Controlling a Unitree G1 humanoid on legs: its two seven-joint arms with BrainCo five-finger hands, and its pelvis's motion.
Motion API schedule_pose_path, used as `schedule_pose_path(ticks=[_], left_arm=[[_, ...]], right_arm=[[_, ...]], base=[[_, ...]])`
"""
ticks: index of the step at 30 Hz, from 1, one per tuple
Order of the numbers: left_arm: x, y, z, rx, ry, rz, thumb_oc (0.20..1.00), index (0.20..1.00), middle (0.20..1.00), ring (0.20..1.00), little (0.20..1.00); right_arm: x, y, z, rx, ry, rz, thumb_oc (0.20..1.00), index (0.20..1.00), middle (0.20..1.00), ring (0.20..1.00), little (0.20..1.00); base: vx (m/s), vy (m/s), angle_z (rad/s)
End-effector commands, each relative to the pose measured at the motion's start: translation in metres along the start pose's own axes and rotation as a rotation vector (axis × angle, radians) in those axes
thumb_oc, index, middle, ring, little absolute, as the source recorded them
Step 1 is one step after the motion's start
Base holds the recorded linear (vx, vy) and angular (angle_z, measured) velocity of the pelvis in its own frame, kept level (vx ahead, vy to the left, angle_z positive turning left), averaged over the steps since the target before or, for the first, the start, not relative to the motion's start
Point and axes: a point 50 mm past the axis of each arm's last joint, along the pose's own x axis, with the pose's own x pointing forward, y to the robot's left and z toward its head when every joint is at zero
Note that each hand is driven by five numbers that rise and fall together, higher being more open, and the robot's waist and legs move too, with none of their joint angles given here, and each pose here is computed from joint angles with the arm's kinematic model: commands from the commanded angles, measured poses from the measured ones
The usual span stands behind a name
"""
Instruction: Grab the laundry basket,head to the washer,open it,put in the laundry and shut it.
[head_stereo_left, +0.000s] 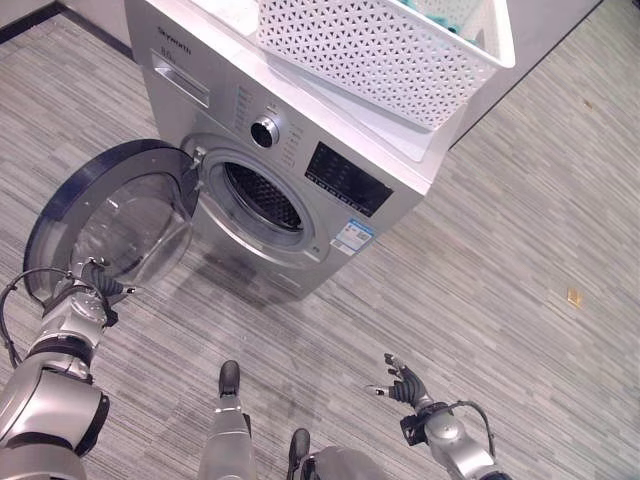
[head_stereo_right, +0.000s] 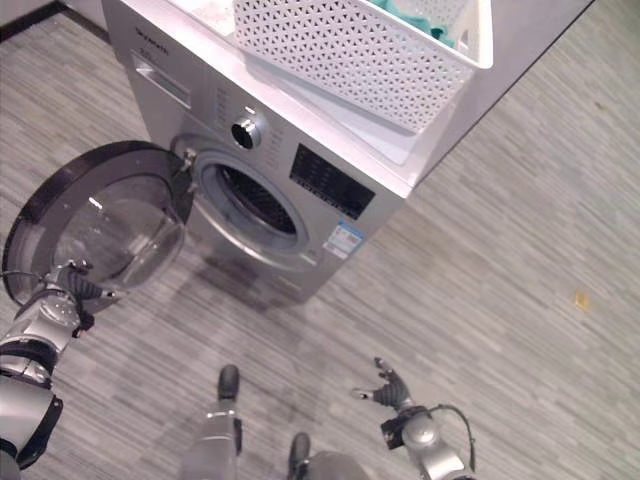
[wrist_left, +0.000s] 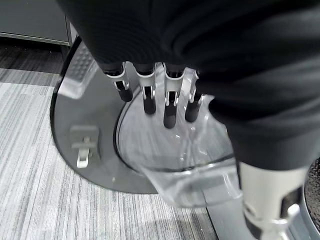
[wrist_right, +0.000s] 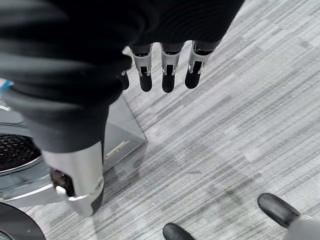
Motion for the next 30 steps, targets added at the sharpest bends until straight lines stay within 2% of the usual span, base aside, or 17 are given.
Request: schedule_pose_path(ticks=[1,8,23,25,30], left_arm=[[0.001,0.021,-0.011,-0.027,0.03,0.092,1.0,1.0,1.0,1.0,1.0],[-0.003,0.016,-0.024,-0.051,0.059,0.122,1.0,1.0,1.0,1.0,1.0],[-0.012,0.054,-0.064,-0.1,0.168,0.325,1.0,1.0,1.0,1.0,1.0],[-0.013,0.046,-0.065,-0.138,0.163,0.33,1.0,1.0,1.0,1.0,1.0],[-0.021,-0.011,-0.062,-0.18,0.098,0.195,1.0,1.0,1.0,1.0,1.0]], right_arm=[[-0.007,-0.019,-0.005,0.008,-0.014,-0.08,1.0,1.0,1.0,1.0,1.0],[-0.007,-0.028,-0.023,0.011,0.076,-0.135,1.0,1.0,1.0,1.0,1.0],[-0.014,-0.029,-0.048,0.016,0.178,-0.15,1.0,1.0,1.0,1.0,1.0],[-0.014,-0.032,-0.055,0.026,0.21,-0.169,1.0,1.0,1.0,1.0,1.0],[-0.021,-0.044,-0.077,0.06,0.32,-0.235,1.0,1.0,1.0,1.0,1.0]], base=[[0.07,0.04,-0.02],[0.06,0.052,0.01],[0.07,0.071,-0.04],[0.07,0.102,-0.06],[0.12,0.045,-0.03]])
